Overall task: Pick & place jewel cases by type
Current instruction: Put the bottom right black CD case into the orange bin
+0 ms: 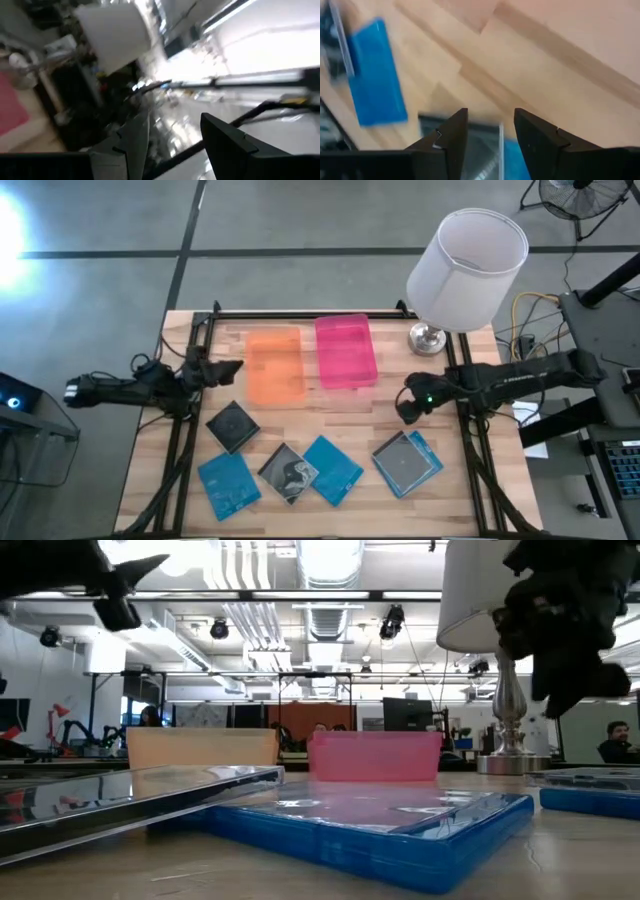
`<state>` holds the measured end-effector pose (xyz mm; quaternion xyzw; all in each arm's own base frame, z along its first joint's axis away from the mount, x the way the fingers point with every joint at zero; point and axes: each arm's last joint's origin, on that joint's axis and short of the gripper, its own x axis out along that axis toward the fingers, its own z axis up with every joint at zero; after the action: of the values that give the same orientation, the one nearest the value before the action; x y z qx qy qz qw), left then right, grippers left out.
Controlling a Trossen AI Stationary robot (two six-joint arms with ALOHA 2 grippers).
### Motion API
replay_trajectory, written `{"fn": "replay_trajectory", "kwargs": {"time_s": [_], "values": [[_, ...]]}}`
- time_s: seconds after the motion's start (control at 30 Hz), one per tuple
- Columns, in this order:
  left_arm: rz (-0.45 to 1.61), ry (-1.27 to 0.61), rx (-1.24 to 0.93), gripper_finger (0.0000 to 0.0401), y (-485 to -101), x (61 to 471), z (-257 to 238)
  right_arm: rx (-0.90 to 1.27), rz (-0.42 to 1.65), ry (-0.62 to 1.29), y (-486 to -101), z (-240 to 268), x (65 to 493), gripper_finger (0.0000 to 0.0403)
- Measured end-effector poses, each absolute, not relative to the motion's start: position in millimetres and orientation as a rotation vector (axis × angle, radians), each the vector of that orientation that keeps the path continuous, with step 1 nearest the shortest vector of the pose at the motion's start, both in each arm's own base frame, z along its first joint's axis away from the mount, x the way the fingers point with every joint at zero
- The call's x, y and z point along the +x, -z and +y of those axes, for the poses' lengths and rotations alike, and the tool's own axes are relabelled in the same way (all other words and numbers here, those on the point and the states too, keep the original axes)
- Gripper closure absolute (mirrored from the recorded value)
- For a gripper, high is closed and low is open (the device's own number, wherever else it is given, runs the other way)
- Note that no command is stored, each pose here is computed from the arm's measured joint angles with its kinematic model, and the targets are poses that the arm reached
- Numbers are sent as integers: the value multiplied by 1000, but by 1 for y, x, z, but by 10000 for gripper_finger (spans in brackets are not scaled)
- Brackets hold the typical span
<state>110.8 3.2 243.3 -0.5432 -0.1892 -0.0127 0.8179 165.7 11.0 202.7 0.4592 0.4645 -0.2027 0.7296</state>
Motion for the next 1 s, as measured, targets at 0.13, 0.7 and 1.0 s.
{"fn": "replay_trajectory", "kwargs": {"time_s": [0.13, 0.7, 1.0], "values": [[-178, 39, -1125, 239, -257, 138, -4, 1032, 1130, 348, -209, 15, 163, 243], [276, -22, -817, 239, -290, 278, -39, 1278, 1390, 503, -204, 76, 117, 241], [406, -1, -757, 239, -278, 301, -44, 1304, 1372, 487, -188, 113, 110, 239]]}}
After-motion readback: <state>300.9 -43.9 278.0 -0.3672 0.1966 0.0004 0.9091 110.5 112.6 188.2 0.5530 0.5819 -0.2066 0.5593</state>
